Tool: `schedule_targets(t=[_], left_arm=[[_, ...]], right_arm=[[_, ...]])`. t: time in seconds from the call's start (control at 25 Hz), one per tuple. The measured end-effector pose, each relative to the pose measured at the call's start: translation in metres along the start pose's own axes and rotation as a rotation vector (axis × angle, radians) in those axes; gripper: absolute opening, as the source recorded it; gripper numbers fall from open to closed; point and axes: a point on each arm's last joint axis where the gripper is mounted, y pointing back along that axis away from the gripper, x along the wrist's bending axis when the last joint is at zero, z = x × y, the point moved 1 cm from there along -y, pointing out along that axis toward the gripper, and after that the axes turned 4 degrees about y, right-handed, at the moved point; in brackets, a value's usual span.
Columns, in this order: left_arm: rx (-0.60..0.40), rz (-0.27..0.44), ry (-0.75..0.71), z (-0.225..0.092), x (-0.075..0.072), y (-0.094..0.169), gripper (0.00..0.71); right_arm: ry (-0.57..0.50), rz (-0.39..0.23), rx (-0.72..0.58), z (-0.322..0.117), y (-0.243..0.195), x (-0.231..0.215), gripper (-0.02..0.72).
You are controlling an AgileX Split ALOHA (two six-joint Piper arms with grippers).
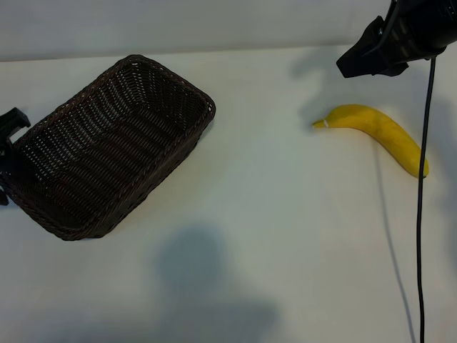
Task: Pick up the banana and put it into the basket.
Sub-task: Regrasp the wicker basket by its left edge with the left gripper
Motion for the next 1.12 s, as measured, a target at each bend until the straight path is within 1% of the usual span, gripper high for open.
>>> schedule_targets(t=[0.12, 0.2, 0.28, 0.32, 0.48, 0.56, 0.8, 0.96, 1.12], left_arm=[[0.005, 0.053, 0.035, -0.001, 0.005, 0.0, 0.496], [-0.01, 0.096, 0.053, 0.001, 0.01, 0.001, 0.496], [-0.029, 0.124, 0.064, 0.003, 0.013, 0.001, 0.496], [-0.044, 0.127, 0.063, 0.004, 0.013, 0.001, 0.496], [-0.102, 0.104, 0.061, 0.01, 0.011, 0.001, 0.495], [-0.112, 0.1, 0.06, 0.011, 0.01, 0.001, 0.495], [-0.097, 0.107, 0.065, 0.02, 0.011, -0.013, 0.495], [-0.103, 0.074, 0.07, 0.029, 0.008, -0.026, 0.495], [-0.043, 0.051, 0.07, 0.037, 0.006, -0.05, 0.495]], right_arm=[[-0.006, 0.0, 0.0, 0.0, 0.0, 0.0, 0.503], [-0.012, 0.0, 0.0, 0.0, 0.0, 0.0, 0.503], [-0.015, 0.0, 0.0, 0.0, 0.0, 0.0, 0.503], [-0.017, 0.001, -0.001, 0.0, 0.0, 0.0, 0.503], [-0.022, 0.001, -0.003, 0.0, 0.0, 0.0, 0.503], [-0.022, 0.001, -0.004, 0.0, 0.0, 0.0, 0.503], [-0.024, -0.006, -0.011, 0.001, 0.0, -0.001, 0.503], [-0.024, -0.009, -0.014, 0.001, 0.0, -0.001, 0.503], [-0.024, -0.009, -0.014, 0.001, 0.0, -0.001, 0.503]])
